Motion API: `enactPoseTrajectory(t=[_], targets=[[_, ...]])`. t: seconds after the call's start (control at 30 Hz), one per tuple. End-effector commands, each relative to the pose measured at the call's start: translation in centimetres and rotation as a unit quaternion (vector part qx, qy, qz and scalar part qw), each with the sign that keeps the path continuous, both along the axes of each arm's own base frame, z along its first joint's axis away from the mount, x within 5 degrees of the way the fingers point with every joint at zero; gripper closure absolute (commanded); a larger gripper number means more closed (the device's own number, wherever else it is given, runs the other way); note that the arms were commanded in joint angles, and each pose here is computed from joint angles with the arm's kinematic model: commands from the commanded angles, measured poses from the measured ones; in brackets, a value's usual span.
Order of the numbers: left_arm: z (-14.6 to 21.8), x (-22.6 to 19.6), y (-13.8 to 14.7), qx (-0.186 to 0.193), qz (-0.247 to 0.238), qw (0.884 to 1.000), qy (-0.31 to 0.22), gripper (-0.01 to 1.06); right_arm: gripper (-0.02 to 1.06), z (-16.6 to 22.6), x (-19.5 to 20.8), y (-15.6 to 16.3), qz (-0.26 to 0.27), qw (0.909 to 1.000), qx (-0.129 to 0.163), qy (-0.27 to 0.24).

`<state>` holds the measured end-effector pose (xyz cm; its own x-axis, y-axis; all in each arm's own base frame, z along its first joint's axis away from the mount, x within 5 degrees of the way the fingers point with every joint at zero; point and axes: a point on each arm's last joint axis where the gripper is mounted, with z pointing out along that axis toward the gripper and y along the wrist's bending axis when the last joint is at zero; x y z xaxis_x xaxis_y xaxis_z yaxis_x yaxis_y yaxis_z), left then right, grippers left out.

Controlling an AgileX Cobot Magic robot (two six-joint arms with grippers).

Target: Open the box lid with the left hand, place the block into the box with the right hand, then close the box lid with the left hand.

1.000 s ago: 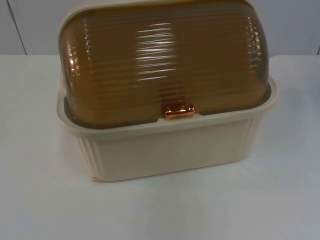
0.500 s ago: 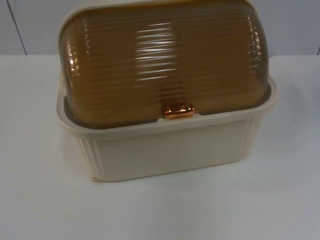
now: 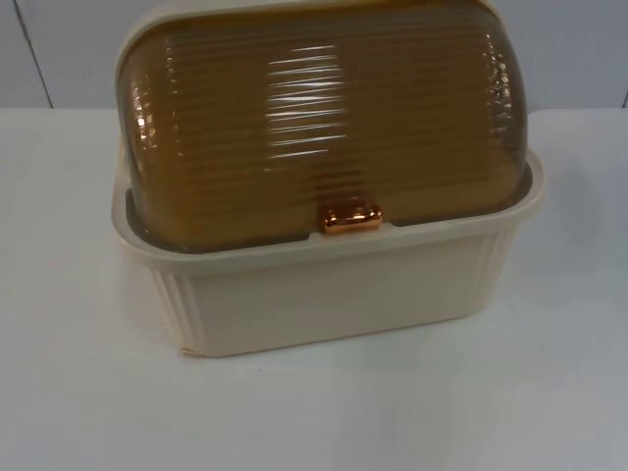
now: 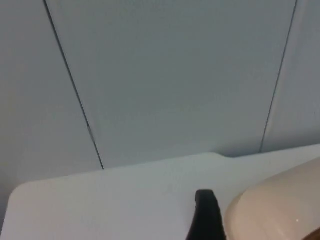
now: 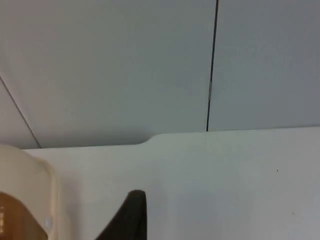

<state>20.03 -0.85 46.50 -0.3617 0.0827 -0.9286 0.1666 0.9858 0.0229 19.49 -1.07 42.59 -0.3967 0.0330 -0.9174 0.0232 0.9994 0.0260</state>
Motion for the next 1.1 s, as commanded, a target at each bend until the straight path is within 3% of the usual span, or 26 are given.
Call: enactPoseTrajectory(t=[0.0, 0.13, 0.23, 0.37, 0.73, 0.87, 1.03, 1.07], targets=[[0.6, -1.1, -0.2, -0.002, -0.006, 1.0, -0.012, 0.47, 0.0, 0.5, -1.5, 0.2, 0.003, 1.0, -0.006, -0.004], [0.9, -3.3, -0.3, -0.003, -0.006, 0.999, -0.032, 0.47, 0.0, 1.5, -4.1, 0.4, 0.0, 0.9997, 0.004, -0.022], [1.6, -5.7, -0.4, -0.011, -0.004, 0.997, -0.076, 0.47, 0.0, 2.5, -7.1, 0.7, -0.002, 0.9985, 0.013, -0.054], [2.1, -8.3, -0.5, -0.01, -0.006, 0.995, -0.097, 0.47, 0.0, 3.4, -10.2, 1.0, -0.001, 0.9959, 0.009, -0.09], [3.7, -17.1, -1.0, -0.017, -0.016, 0.978, -0.208, 0.47, 0.0, 4.9, -18.7, 1.3, -0.014, 0.9741, -0.028, -0.224], [3.4, -20.1, -1.3, -0.021, -0.046, 0.974, -0.221, 0.47, 0.0, 4.7, -21.8, 1.4, 0.027, 0.9652, -0.021, -0.259], [2.8, -22.9, -1.3, -0.017, -0.061, 0.97, -0.233, 0.47, 0.0, 3.9, -24.3, 1.1, 0.066, 0.9616, -0.011, -0.266], [2.8, -23.6, -1.4, -0.019, -0.063, 0.968, -0.241, 0.47, 0.0, 3.6, -25.6, 0.9, 0.073, 0.9572, -0.013, -0.28]])
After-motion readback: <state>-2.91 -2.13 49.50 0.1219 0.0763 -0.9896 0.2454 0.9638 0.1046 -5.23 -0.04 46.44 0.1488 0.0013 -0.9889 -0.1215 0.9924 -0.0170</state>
